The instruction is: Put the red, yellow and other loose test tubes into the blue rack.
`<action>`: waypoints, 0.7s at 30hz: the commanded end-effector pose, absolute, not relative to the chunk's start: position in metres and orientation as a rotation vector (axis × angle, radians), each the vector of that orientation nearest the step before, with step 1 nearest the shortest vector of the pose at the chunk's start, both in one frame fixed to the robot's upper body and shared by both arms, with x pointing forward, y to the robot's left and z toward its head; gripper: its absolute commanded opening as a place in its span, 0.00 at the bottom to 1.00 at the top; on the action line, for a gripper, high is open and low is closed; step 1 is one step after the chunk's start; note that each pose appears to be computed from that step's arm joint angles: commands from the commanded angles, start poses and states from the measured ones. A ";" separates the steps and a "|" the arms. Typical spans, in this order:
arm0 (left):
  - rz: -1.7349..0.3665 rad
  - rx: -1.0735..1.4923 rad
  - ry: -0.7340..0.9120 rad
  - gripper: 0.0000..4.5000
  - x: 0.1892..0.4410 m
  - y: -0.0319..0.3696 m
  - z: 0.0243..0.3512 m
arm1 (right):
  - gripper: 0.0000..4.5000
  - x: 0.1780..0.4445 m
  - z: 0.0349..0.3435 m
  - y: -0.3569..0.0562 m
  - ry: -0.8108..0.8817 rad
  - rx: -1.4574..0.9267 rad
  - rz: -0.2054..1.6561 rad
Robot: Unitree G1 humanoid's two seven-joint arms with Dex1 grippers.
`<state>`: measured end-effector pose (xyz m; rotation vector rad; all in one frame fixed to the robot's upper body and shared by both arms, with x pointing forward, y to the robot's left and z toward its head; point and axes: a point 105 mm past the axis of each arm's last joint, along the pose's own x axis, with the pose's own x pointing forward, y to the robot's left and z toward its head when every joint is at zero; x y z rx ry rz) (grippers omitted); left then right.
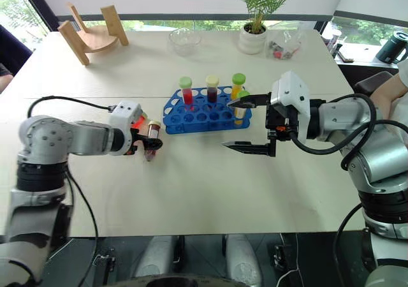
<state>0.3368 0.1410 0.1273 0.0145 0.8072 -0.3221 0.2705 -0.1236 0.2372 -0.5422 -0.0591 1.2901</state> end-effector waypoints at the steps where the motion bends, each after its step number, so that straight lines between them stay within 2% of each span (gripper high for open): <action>1: -0.230 0.005 0.776 1.00 0.344 0.150 0.135 | 1.00 0.265 0.249 -0.120 -0.119 -0.563 1.292; 5: -0.193 -0.009 0.789 1.00 0.346 0.152 0.132 | 1.00 0.264 0.250 -0.118 -0.126 -0.562 1.291; 6: -0.187 -0.013 0.793 0.95 0.346 0.152 0.131 | 1.00 0.264 0.250 -0.118 -0.127 -0.562 1.290; 8: -0.182 -0.016 0.798 0.81 0.345 0.152 0.129 | 1.00 0.264 0.251 -0.118 -0.132 -0.563 1.284; 13: -0.152 -0.026 0.801 0.24 0.345 0.158 0.128 | 1.00 0.266 0.252 -0.119 -0.140 -0.564 1.265; 14: -0.149 -0.027 0.801 0.18 0.345 0.159 0.128 | 1.00 0.266 0.252 -0.119 -0.141 -0.564 1.263; 17: -0.149 -0.032 0.795 0.18 0.342 0.164 0.129 | 1.00 0.267 0.252 -0.120 -0.140 -0.564 1.260; 21: -0.343 -0.091 0.732 0.18 0.328 0.163 0.155 | 1.00 0.270 0.252 -0.123 -0.133 -0.543 1.234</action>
